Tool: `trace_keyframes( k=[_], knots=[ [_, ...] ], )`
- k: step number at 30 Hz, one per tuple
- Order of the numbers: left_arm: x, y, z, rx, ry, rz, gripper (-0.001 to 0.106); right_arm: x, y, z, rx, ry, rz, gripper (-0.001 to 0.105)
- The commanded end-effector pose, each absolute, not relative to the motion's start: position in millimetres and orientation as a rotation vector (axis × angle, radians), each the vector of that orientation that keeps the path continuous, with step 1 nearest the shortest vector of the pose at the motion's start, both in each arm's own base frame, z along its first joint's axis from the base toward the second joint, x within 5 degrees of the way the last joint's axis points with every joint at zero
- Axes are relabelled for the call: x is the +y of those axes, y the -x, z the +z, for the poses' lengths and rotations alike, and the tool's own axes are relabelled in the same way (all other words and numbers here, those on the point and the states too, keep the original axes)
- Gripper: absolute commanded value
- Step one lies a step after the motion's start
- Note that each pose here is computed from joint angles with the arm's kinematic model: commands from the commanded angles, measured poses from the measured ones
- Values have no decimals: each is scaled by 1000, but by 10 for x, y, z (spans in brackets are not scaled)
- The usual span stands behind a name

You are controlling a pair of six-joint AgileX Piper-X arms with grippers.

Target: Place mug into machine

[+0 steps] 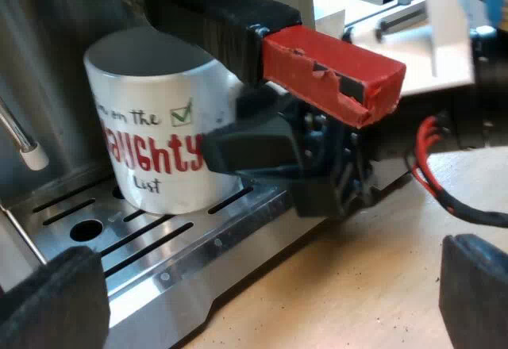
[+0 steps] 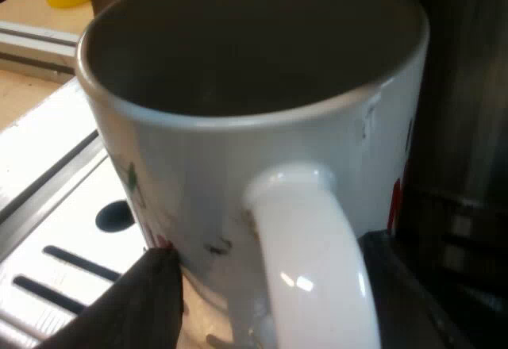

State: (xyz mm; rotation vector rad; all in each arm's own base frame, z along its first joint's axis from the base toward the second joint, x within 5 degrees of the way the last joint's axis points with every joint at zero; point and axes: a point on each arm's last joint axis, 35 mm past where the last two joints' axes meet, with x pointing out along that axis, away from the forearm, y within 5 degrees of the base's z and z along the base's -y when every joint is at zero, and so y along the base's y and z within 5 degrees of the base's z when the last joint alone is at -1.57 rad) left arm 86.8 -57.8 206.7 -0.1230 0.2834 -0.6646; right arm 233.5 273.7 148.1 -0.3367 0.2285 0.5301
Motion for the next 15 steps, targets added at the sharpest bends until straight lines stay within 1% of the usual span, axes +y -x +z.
trace_keyframes(
  k=[1, 5, 7, 12, 15],
  knots=[
    [-585, -869, 2094, 268, 134, -671, 85, 2764, -2458, 1542, 203, 326, 511, 52],
    [-585, -869, 2094, 268, 134, -671, 85, 2769, -2505, 1544, 201, 323, 509, 52],
    [-585, -869, 2094, 268, 134, -671, 85, 2769, -2530, 1508, 208, 325, 554, 52],
    [-587, -867, 2094, 269, 135, -679, 85, 2781, -2508, 1528, 209, 328, 556, 52],
    [-587, -867, 2094, 269, 135, -679, 85, 2782, -2435, 1571, 246, 369, 517, 52]
  ],
)
